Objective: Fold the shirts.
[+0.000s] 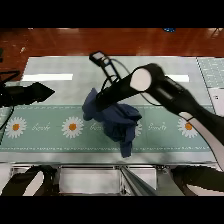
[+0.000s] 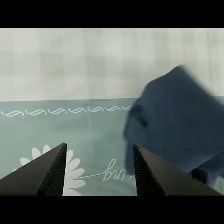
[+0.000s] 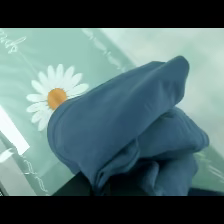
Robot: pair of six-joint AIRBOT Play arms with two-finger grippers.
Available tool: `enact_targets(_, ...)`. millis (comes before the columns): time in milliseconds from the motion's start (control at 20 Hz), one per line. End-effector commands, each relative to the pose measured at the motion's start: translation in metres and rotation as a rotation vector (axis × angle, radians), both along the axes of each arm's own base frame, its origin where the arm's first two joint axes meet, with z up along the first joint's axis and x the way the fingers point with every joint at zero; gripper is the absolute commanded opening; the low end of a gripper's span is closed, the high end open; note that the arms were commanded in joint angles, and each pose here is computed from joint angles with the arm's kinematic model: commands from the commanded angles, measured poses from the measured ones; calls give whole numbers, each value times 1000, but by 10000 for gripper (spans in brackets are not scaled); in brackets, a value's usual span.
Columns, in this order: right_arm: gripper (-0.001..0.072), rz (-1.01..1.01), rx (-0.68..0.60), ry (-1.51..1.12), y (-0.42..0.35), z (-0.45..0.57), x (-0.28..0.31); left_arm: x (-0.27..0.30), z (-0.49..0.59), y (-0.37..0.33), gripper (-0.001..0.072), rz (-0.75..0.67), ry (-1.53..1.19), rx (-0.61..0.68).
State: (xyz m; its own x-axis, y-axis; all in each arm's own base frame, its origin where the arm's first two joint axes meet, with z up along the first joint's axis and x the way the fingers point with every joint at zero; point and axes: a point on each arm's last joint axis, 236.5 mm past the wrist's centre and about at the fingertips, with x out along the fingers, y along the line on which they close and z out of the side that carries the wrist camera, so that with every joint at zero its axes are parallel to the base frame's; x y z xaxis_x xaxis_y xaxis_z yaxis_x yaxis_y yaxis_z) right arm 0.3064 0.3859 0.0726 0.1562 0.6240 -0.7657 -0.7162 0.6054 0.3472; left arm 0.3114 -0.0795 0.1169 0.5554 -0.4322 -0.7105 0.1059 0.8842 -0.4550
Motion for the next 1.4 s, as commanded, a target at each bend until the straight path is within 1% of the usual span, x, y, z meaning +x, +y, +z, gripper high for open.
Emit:
enact_targets(0,199,-21,4,72,20,-37,-7,0,-13,-1,508,-7,43,-3)
enact_targets(50,405,-36,-3,69,12,-35,1,0,-18,-2,507,-10,58,-4)
enact_targets(150,408,-114,-61,70,-37,-21,33,-1,-29,-2,508,-37,83,13)
enact_targets(200,408,-181,-86,59,-74,-8,54,-3,-35,2,508,-60,93,45)
enact_targets(300,408,-392,-125,15,-173,25,93,-9,-49,16,508,-63,138,117)
enact_targets(350,407,-533,-156,10,-234,36,103,-12,-57,19,507,-65,163,133)
enact_targets(450,405,-767,-173,40,-333,34,91,-24,-82,18,507,-45,235,115)
enact_targets(550,405,-947,-166,141,-393,-2,47,-44,-118,11,507,-2,340,53)
enact_targets(650,405,-1005,-95,259,-399,-50,-3,-67,-146,-17,507,7,446,-98)
enact_targets(800,405,-1014,13,400,-367,-104,-56,-80,-158,-59,508,-84,467,-295)
enact_targets(850,405,-1010,55,449,-352,-117,-69,-81,-160,-68,507,-105,469,-323)
enact_targets(950,405,-995,114,522,-332,-135,-85,-77,-166,-86,508,-127,472,-346)
enact_targets(1050,405,-997,115,556,-327,-144,-94,-71,-171,-107,508,-162,454,-357)
enact_targets(1250,404,-986,125,575,-323,-143,-97,-63,-194,-130,506,-204,486,-299)
enact_targets(1300,404,-973,129,595,-319,-142,-101,-61,-197,-130,469,-208,513,-298)
enact_targets(1350,404,-960,137,614,-315,-140,-104,-60,-199,-129,191,-224,537,-296)
